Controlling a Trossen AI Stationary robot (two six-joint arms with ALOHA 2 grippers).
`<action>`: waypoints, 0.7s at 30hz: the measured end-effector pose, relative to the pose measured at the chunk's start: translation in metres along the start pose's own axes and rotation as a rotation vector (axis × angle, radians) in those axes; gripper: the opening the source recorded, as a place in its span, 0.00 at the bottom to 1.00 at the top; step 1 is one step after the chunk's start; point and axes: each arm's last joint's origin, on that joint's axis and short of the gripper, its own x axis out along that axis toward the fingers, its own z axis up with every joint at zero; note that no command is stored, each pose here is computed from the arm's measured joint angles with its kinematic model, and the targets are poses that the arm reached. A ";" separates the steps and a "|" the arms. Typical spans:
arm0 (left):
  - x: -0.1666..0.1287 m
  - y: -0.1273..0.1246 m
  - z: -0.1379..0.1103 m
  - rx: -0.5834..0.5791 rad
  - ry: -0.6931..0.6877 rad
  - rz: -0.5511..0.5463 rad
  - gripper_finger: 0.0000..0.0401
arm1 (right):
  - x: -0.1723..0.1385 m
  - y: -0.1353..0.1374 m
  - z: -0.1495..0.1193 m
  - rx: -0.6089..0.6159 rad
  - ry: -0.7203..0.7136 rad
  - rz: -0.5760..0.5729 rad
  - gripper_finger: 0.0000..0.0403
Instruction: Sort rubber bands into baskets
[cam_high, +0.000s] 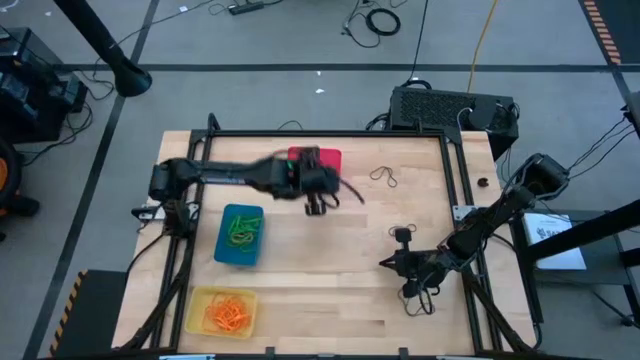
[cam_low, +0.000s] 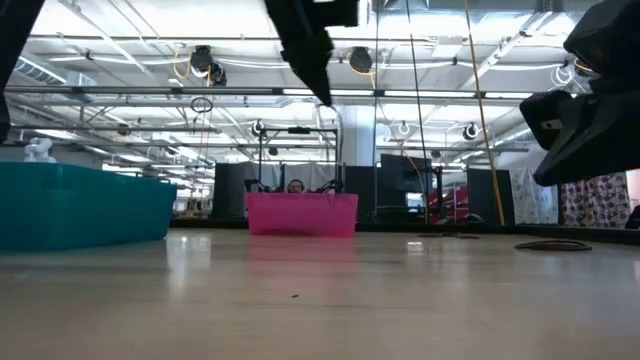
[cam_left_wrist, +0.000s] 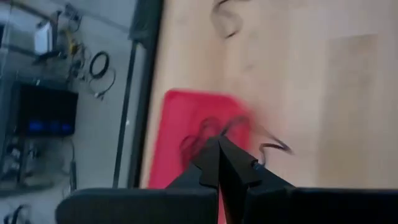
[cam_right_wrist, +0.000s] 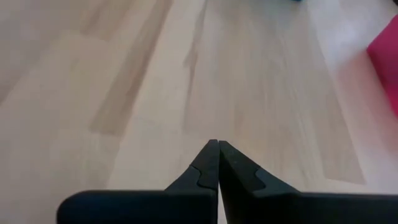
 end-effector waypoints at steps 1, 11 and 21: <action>0.000 0.009 -0.002 -0.014 0.007 0.009 0.00 | 0.000 -0.001 -0.001 -0.012 0.012 -0.005 0.00; 0.031 0.075 -0.032 -0.134 0.100 -0.033 0.00 | 0.009 -0.029 0.003 -0.032 0.043 -0.137 0.00; 0.072 0.099 -0.064 -0.180 0.153 -0.060 0.00 | -0.006 -0.094 0.018 -0.015 0.034 -0.185 0.00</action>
